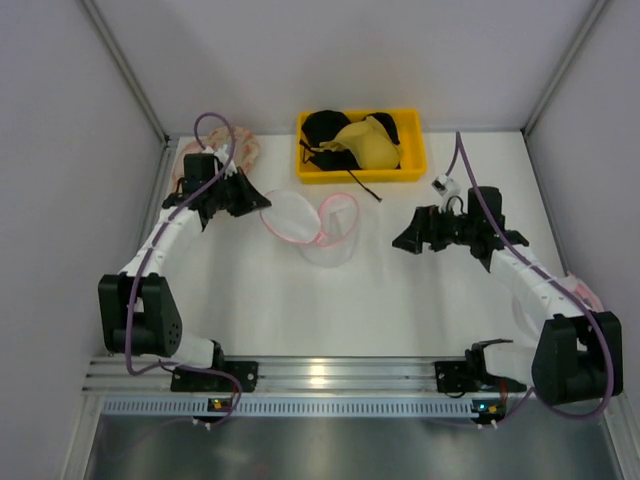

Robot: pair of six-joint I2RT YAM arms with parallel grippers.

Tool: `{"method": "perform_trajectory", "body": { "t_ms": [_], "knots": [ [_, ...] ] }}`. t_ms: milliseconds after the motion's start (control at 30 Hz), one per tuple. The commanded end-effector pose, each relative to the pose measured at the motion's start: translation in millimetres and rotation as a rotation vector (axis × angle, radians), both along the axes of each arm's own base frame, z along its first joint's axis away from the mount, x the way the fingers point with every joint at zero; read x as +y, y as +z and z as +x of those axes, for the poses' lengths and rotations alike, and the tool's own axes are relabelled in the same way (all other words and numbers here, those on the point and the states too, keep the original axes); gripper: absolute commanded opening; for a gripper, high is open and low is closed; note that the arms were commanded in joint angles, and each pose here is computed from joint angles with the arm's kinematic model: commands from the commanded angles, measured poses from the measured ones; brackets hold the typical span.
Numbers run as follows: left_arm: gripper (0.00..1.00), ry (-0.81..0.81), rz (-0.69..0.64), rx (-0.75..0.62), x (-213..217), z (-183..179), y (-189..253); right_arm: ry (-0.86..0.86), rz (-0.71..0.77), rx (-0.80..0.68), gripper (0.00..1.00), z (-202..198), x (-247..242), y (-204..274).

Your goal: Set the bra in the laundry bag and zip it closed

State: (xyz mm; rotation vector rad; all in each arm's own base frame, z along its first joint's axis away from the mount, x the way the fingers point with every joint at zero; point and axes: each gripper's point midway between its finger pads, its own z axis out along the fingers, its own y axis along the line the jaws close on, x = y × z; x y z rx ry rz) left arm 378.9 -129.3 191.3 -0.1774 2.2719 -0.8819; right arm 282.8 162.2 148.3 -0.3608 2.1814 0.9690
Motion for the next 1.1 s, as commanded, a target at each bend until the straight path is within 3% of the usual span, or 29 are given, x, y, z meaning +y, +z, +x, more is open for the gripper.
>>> {"method": "perform_trajectory", "body": {
  "t_ms": [0, 233, 333, 467, 600, 700, 767, 800, 833, 867, 1067],
  "knots": [
    [0.0, 0.031, 0.015, -0.024, 19.9, 7.9, -9.3, 0.071, -0.007, -0.06, 0.94, 6.7, 8.6, 15.5],
    [0.0, 0.077, 0.026, -0.037, 62.7, 10.7, -18.9, 0.066, -0.025, -0.084, 0.91, 29.7, 9.6, 24.6],
    [0.06, 0.042, 0.052, -0.043, 66.1, 1.6, -23.3, 0.046, -0.047, -0.108, 0.89, 46.8, 8.0, 33.6],
    [0.35, -0.052, 0.066, -0.077, 57.9, -18.5, -20.1, -0.008, -0.092, -0.179, 0.87, 80.5, 2.8, 56.9],
    [0.53, -0.117, 0.082, -0.122, 53.1, -27.6, -16.4, -0.051, -0.152, -0.204, 0.84, 117.8, -2.8, 61.5],
    [0.57, -0.148, 0.101, -0.139, 53.2, -29.8, -9.2, -0.092, -0.191, -0.215, 0.79, 149.9, -6.7, 65.1],
    [0.66, -0.174, 0.12, -0.209, 52.4, -27.0, 11.9, -0.132, -0.216, -0.256, 0.77, 173.2, -10.7, 82.8],
    [0.75, -0.18, 0.129, -0.239, 52.4, -25.9, 20.7, -0.13, -0.234, -0.247, 0.77, 183.5, -11.0, 74.8],
    [0.91, -0.194, 0.134, -0.277, 51.3, -24.3, 31.8, -0.143, -0.242, -0.26, 0.77, 192.7, -12.1, 77.0],
    [0.98, -0.209, 0.155, -0.335, 51.1, -20.5, 49.0, -0.151, -0.266, -0.316, 0.77, 206.4, -14.6, 88.6],
    [0.98, -0.245, 0.229, -0.458, 54.4, -11.0, 87.7, -0.141, -0.282, -0.346, 0.78, 266.3, -12.5, 70.6]
  ]
}}
